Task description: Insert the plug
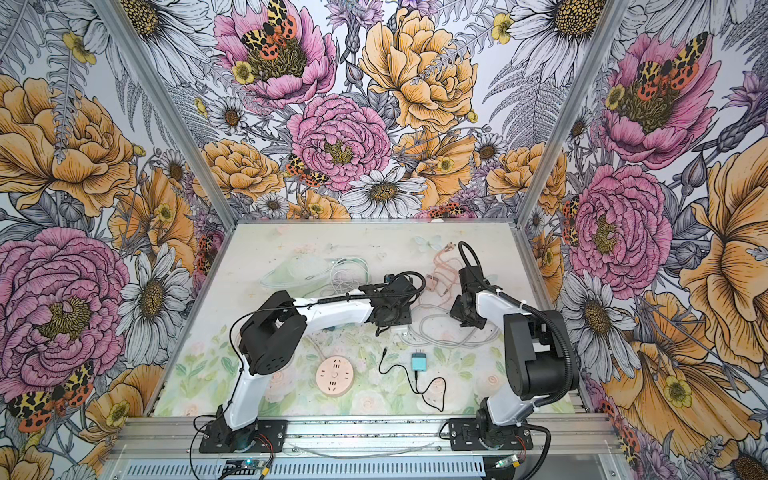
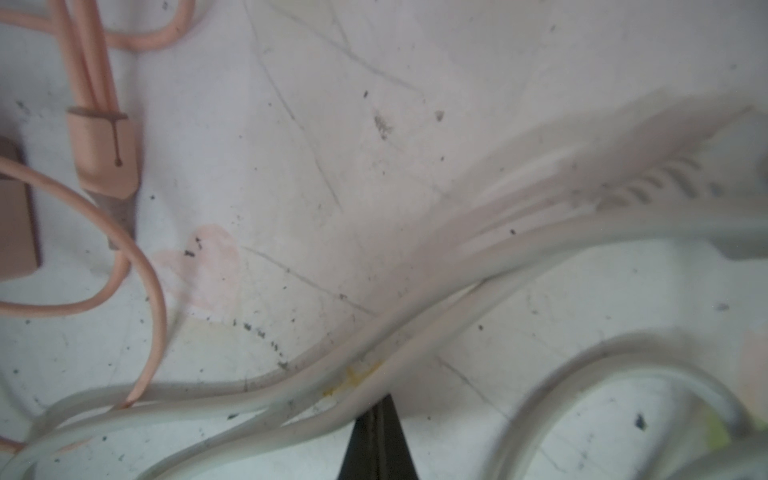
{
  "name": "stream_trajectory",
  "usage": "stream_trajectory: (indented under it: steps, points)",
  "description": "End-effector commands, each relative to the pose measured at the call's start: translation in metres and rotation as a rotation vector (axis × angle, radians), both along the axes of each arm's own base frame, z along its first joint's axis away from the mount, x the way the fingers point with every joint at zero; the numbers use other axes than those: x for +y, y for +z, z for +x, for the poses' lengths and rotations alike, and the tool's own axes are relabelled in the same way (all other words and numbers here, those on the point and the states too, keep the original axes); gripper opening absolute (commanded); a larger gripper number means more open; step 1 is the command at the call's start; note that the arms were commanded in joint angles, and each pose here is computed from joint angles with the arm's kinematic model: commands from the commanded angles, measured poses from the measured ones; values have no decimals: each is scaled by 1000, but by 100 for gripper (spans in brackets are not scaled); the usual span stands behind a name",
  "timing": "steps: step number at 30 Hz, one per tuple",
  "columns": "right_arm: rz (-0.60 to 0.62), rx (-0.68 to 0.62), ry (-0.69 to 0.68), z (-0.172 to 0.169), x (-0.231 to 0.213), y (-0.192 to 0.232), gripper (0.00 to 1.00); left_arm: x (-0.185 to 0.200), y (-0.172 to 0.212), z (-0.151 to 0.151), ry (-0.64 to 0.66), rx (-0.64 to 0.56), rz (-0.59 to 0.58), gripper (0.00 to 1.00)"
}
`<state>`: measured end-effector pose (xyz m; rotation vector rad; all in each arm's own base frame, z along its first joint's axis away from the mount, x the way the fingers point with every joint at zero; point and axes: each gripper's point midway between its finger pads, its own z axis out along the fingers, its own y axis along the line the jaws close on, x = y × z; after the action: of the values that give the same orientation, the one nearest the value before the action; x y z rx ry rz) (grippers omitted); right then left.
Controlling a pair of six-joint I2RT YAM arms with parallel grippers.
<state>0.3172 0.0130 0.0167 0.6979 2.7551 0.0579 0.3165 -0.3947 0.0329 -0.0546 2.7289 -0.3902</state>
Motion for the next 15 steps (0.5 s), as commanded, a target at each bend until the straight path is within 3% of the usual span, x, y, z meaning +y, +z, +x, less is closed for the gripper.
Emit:
stream_trajectory:
  steps: [1, 12, 15]
  points:
    - [-29, 2, 6, 3, -5, -5, 0, 33, -29, -12, 21, 84, 142, 48]
    - [-45, -44, 5, 6, -9, 9, 0, 14, -49, -20, -29, 128, 172, 52]
    - [-60, -61, 1, 6, -13, 15, 0, 9, -50, -21, -32, 130, 164, 58]
